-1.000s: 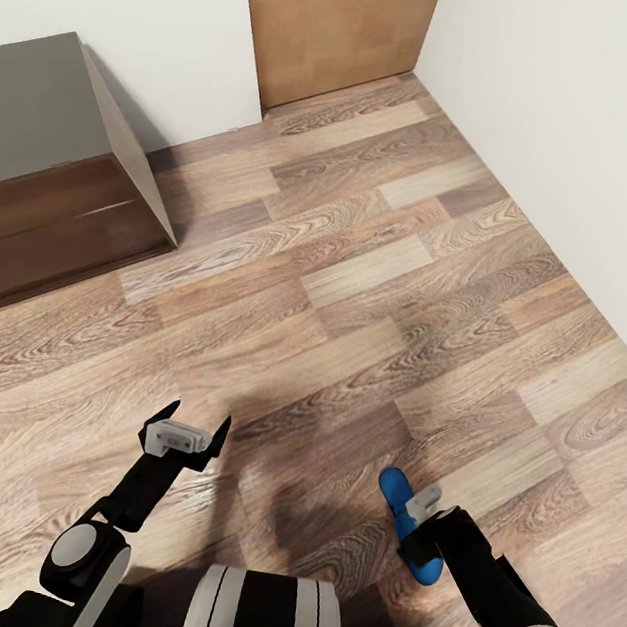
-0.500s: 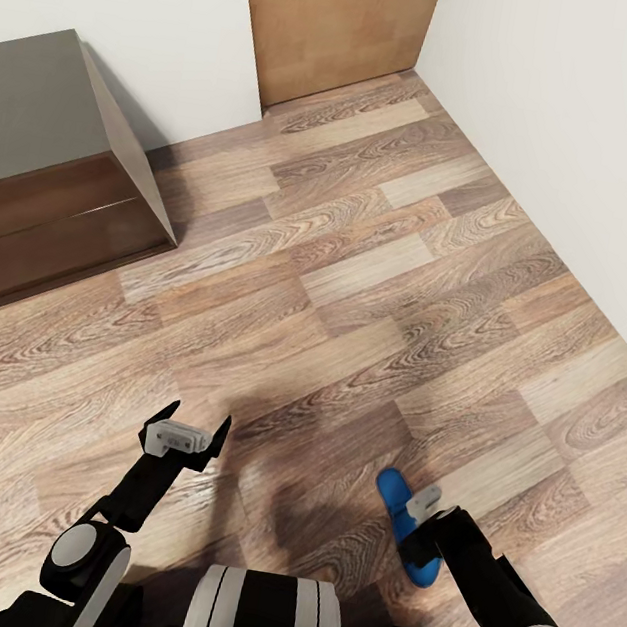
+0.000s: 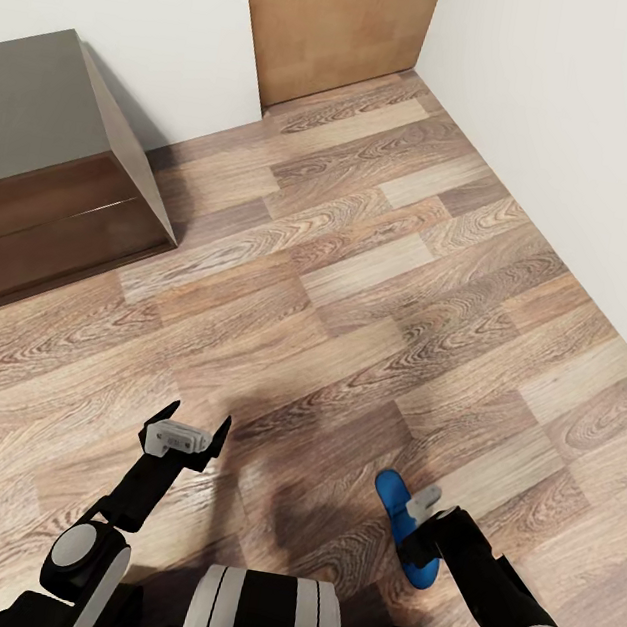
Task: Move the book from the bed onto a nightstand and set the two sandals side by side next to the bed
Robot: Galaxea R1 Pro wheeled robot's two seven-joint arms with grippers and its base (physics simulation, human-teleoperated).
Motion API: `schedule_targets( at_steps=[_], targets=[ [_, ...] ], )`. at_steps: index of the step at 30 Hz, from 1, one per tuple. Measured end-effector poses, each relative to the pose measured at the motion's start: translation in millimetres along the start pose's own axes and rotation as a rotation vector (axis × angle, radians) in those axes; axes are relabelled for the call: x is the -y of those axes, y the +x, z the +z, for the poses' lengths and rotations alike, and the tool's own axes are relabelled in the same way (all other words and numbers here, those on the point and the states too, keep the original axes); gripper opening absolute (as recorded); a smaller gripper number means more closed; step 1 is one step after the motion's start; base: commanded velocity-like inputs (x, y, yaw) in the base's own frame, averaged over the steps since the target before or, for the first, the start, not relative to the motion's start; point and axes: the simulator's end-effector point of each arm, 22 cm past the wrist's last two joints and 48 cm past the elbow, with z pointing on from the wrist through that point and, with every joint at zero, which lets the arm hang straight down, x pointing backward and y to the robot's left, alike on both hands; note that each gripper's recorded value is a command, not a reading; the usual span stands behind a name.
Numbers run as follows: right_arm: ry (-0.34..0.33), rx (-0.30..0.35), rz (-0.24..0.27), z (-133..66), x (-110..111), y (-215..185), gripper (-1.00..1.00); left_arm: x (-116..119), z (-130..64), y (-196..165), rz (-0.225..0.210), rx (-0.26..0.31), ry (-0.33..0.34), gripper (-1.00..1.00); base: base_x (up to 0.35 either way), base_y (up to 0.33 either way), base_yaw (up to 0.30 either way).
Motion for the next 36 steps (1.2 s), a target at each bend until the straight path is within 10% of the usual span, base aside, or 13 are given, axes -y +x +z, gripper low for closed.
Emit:
schedule_targets(
  at_steps=[36],
  targets=[
    [0.063, 0.104, 0.010, -53.8, 25, -30, -1.00, 7, -16.3, -61, 0.022, 0.108, 0.007, 1.00, 0.000, 0.000, 0.000]
  ],
)
